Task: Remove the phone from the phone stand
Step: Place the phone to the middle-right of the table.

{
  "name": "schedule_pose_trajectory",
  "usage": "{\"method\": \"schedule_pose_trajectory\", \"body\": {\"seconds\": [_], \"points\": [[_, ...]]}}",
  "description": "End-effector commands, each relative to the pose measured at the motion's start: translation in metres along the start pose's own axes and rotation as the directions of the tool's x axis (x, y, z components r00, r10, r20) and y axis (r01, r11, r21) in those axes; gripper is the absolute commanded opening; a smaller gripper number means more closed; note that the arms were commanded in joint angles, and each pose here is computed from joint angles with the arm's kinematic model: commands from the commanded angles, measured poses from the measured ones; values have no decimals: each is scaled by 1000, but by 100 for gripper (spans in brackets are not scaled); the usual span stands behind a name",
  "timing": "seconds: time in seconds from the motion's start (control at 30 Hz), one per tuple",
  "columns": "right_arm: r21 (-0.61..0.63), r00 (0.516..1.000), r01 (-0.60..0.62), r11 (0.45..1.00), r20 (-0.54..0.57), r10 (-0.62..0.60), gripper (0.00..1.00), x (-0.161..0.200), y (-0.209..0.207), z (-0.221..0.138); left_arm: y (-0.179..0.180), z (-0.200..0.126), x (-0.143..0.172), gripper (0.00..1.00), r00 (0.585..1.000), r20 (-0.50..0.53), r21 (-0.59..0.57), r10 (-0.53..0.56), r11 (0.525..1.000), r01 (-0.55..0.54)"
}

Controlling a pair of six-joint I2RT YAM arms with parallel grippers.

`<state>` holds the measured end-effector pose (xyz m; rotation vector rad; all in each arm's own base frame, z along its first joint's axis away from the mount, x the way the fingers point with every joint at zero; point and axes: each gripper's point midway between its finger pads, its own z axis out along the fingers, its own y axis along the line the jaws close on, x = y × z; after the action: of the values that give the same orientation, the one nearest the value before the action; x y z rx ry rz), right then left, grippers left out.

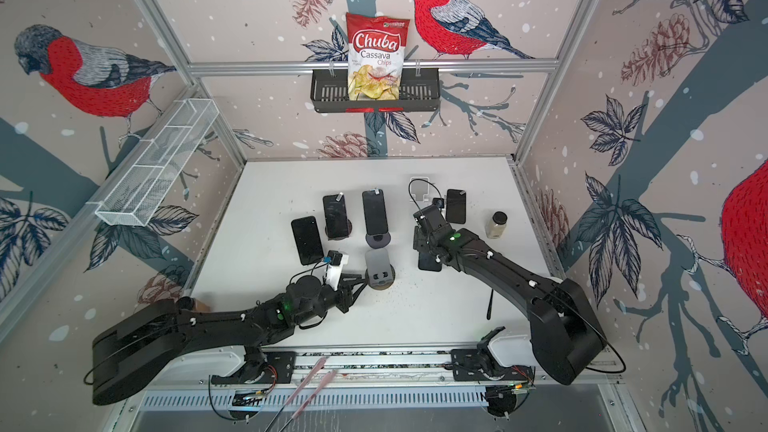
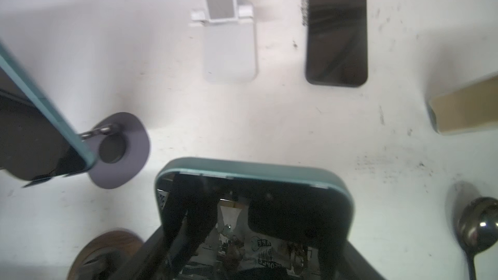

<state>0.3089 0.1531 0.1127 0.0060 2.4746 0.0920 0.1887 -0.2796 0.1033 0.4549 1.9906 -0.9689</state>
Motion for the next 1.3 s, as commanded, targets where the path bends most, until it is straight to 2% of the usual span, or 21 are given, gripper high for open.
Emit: {"method": "schedule_pose_trajectory", "body": {"seconds": [0.0,0.67,1.27], "points": [[-7,1000,-16,1000,10,16,62,-5,-6,9,-4,0,-4,33,1000,16,16,13,1000,-13],[18,990,-95,995,-99,96,62,0,-65,64,0,-1,-4,33,1000,16,-1,8,1000,-8],[57,975,-108,993,-191,117,62,18,-80,98,2,-2,-3,33,1000,12,-13,-7,1000,7]]}}
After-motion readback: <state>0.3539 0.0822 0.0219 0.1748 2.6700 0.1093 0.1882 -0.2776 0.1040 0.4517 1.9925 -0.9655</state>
